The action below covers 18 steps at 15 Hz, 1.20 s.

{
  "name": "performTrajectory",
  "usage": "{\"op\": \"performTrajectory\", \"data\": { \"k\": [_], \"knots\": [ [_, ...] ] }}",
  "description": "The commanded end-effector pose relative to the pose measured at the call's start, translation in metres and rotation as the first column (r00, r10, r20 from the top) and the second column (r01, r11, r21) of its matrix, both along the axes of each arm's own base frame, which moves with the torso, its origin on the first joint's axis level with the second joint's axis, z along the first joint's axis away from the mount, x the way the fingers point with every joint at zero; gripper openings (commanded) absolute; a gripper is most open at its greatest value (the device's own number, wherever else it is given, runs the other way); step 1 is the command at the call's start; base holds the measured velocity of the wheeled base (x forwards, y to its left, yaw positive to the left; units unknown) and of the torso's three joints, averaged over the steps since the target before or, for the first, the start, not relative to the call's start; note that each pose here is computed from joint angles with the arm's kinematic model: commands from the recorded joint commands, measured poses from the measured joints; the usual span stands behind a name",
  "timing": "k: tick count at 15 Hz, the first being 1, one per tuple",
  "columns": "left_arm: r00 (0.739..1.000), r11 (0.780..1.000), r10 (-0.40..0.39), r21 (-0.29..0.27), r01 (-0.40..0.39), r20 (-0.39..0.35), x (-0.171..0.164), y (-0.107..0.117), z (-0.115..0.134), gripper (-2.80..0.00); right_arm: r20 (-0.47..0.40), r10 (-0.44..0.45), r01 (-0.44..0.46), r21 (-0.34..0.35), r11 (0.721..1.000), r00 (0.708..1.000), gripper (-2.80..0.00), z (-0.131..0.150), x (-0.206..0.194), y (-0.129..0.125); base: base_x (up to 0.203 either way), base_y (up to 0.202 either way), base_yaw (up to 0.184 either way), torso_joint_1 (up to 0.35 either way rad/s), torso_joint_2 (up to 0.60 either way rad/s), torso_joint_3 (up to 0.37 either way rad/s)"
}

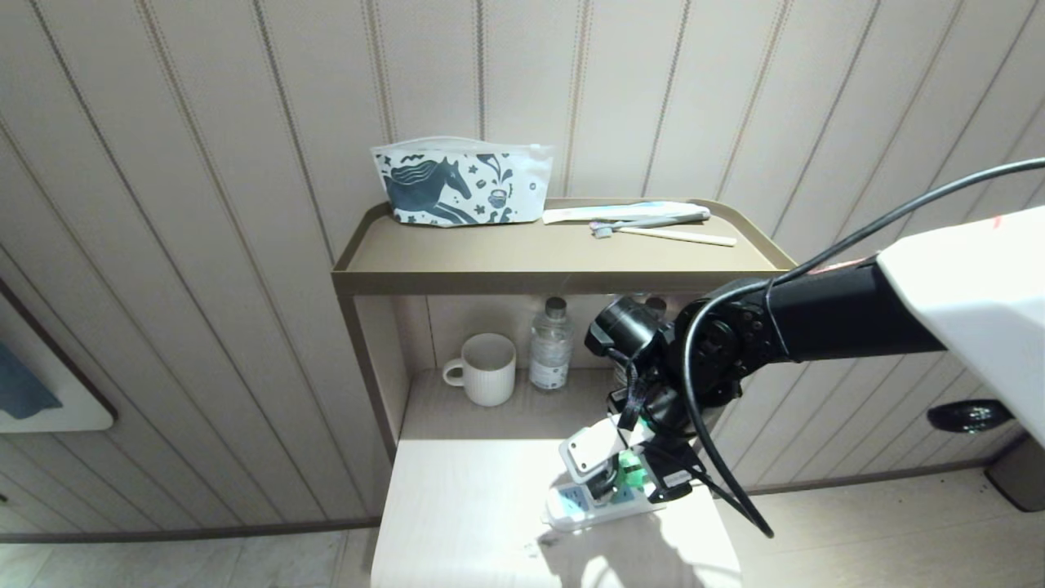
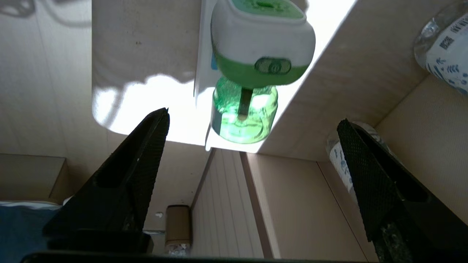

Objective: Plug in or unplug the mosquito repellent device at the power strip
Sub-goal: Hold the socket with your left hand and unplug it with your right hand

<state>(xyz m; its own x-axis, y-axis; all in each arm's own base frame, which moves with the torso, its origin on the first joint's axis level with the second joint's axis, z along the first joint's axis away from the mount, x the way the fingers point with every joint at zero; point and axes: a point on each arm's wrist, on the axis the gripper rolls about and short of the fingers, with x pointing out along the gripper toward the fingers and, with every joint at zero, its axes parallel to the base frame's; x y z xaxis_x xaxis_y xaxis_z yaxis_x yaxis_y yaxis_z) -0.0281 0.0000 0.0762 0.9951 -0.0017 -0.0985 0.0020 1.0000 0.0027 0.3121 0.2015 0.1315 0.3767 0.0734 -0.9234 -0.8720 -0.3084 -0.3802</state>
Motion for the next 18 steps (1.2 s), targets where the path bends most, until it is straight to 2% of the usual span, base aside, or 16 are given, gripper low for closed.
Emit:
{"op": "performTrajectory", "data": {
  "k": [1,8,14,15,18],
  "knots": [
    [1.000,1.000,0.000,0.000,0.000,-0.001,0.000,0.000,0.000,-2.80,-0.043,0.010,-0.011,-0.011,1.000,0.999,0.00,-0.017,0.006,0.007,0.000,0.000,0.000,0.000,0.00,0.000],
    [1.000,1.000,0.000,0.000,0.000,-0.002,0.000,0.000,0.000,-2.80,-0.092,0.005,-0.005,0.004,1.000,0.996,0.00,-0.043,0.020,0.020,0.000,0.000,0.000,0.000,0.00,0.000],
    [1.000,1.000,0.000,0.000,0.000,-0.003,0.000,0.000,0.000,-2.80,-0.115,0.002,0.001,0.024,1.000,0.993,0.00,-0.053,0.028,0.023,0.000,0.000,0.000,0.000,0.00,0.000],
    [1.000,1.000,0.000,0.000,0.000,-0.003,0.000,0.000,0.000,-2.80,-0.119,-0.005,0.008,0.031,0.999,0.993,-2.80,-0.055,0.030,0.024,0.000,0.000,0.000,0.000,0.00,0.000],
    [1.000,1.000,0.000,0.000,0.000,-0.001,0.000,0.000,0.000,-2.80,-0.116,-0.010,0.015,0.038,0.999,0.993,-2.80,-0.054,0.032,0.023,0.000,0.000,0.000,0.000,0.00,0.000]
  ]
}}
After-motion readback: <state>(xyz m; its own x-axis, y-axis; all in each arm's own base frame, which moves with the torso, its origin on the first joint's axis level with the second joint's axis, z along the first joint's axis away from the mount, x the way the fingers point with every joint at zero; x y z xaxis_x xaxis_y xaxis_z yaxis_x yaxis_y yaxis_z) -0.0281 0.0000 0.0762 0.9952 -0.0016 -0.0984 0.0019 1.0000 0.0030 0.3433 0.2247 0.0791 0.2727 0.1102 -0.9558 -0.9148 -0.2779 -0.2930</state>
